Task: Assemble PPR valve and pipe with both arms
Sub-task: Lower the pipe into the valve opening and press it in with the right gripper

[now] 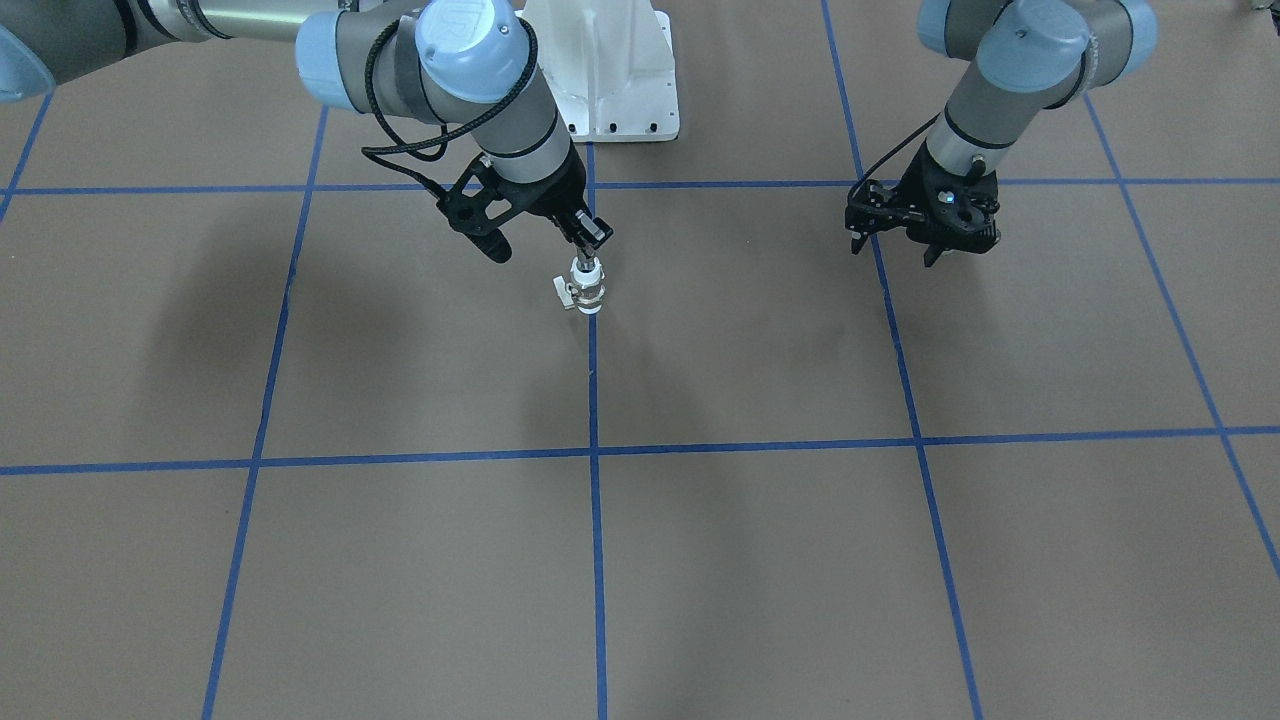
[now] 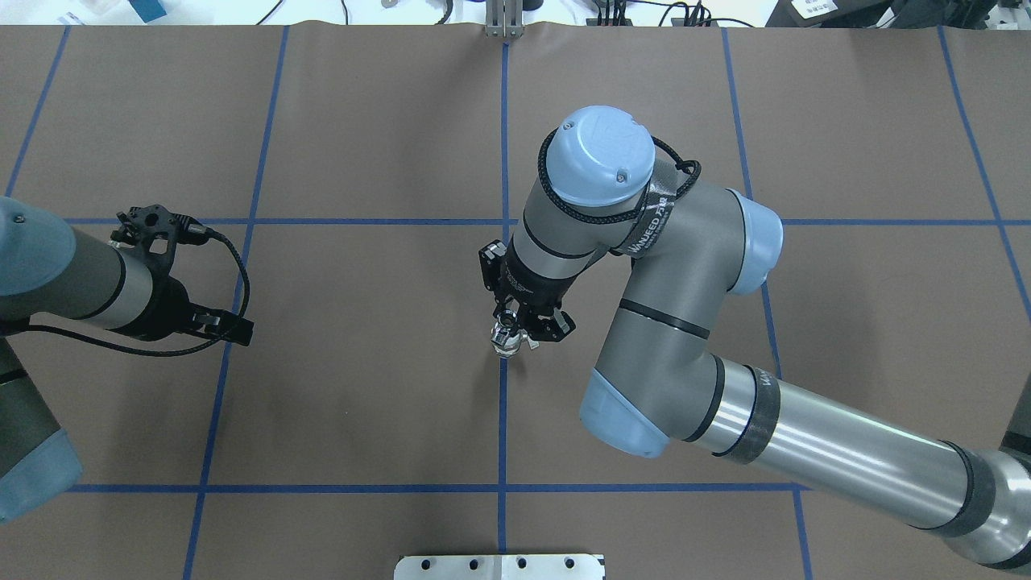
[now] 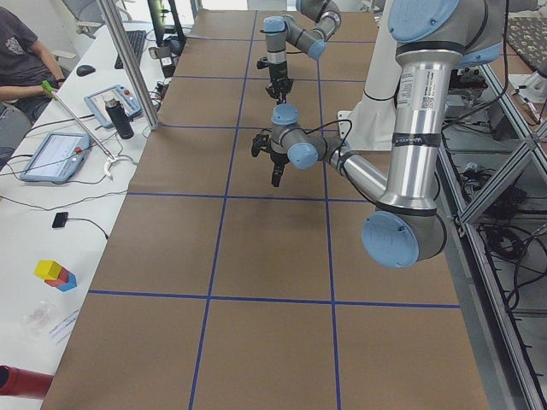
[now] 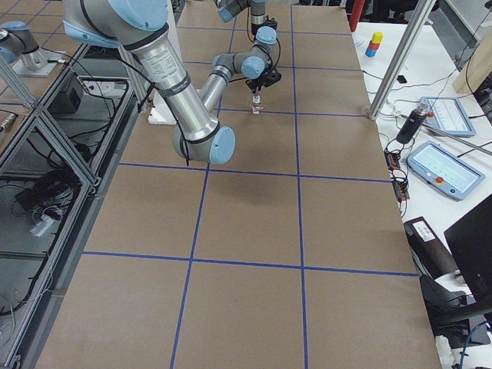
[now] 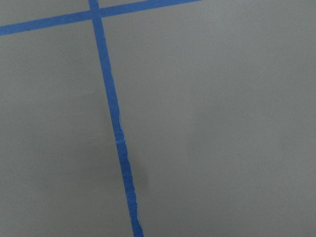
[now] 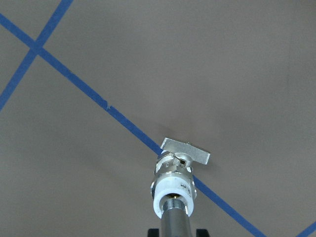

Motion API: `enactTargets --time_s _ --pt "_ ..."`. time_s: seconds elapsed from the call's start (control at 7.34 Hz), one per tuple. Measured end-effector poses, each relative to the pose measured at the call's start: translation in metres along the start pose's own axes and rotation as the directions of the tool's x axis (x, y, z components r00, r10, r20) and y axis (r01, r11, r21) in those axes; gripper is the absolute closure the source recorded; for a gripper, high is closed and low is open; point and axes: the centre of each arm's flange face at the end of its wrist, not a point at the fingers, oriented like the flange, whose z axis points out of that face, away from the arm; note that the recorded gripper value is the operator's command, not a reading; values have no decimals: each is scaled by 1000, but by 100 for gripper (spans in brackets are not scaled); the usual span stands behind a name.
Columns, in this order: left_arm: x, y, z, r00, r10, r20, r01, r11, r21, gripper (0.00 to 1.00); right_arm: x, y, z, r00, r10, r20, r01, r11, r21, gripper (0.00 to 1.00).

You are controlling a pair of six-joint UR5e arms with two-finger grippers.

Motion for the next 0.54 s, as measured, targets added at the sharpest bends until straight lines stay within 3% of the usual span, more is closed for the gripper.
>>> enactTargets --time_s 0.54 --pt "0 0 -1 1000 0 -1 0 1000 1 1 0 0 0 1000 0 -1 0 1000 1 100"
